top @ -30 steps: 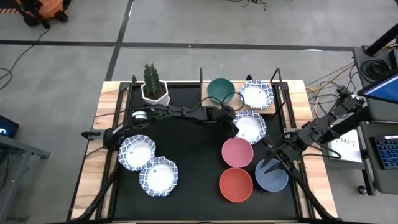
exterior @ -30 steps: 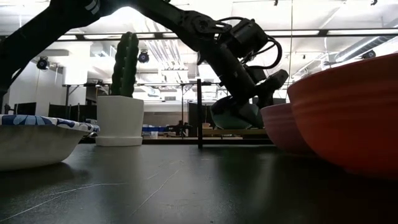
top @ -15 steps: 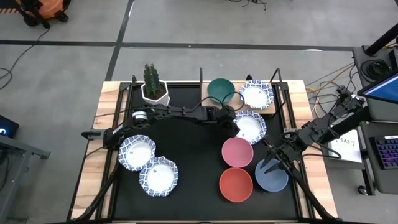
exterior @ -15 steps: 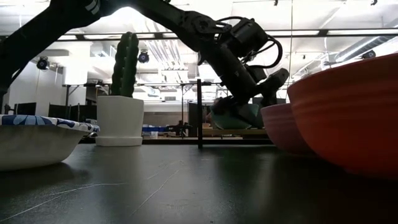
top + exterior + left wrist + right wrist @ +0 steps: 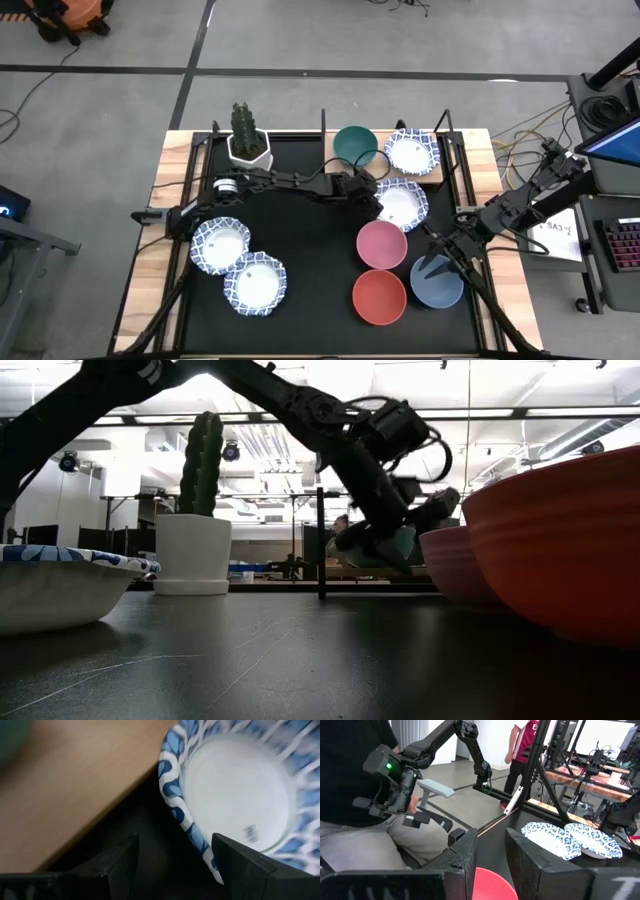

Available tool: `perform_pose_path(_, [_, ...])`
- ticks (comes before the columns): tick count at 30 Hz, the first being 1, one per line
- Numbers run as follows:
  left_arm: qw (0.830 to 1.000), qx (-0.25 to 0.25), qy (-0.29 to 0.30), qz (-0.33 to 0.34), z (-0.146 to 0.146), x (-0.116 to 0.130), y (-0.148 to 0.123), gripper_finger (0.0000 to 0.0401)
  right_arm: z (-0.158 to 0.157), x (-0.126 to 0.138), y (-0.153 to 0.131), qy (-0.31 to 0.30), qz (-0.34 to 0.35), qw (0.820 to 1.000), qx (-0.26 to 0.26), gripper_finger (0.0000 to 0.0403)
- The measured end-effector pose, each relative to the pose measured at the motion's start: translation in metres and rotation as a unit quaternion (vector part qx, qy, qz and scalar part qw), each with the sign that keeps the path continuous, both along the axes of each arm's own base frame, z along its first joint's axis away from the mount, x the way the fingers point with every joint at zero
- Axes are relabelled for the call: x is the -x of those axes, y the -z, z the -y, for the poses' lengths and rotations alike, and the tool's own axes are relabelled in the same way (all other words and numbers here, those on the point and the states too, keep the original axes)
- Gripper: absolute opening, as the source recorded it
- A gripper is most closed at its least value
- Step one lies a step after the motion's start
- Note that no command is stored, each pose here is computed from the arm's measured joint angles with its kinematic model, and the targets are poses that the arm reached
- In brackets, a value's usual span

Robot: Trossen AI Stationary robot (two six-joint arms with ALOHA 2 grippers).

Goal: Place and stack bowls onto a shelf
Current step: Stack the blue patterned bowl on top of the blue patterned bowl on the shelf

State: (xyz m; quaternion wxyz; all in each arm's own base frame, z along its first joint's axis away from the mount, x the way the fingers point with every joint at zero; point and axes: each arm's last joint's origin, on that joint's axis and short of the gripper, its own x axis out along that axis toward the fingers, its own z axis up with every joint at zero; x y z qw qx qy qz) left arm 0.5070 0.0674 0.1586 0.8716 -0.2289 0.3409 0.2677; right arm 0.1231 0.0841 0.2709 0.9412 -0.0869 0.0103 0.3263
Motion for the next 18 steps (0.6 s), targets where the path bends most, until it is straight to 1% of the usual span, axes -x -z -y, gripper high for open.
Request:
perform_pose_path(2, [1.0, 0.006, -0.006, -0.006, 0.0, 0.002, 0.006, 0.0232, 0.0, 0.0, 0.0, 0.0, 0.001, 1.0, 0.002, 0.0089])
perform_pose_path(8, [1.0, 0.01, -0.008, -0.008, 0.002, 0.004, 0.013, 0.0232, 0.0, 0.0, 0.001, 0.0, 0.0, 1.0, 0.002, 0.0089])
perform_pose_path(12, [1.0, 0.005, -0.004, 0.021, 0.004, 0.0, 0.009, 0.0232, 0.0, 0.0, 0.001, 0.0, 0.001, 1.0, 0.001, 0.0089])
perform_pose_path(18, [1.0, 0.005, -0.006, 0.029, 0.004, 0.002, 0.015, 0.0232, 0.0, 0.0, 0.001, 0.0, 0.001, 1.0, 0.001, 0.0089])
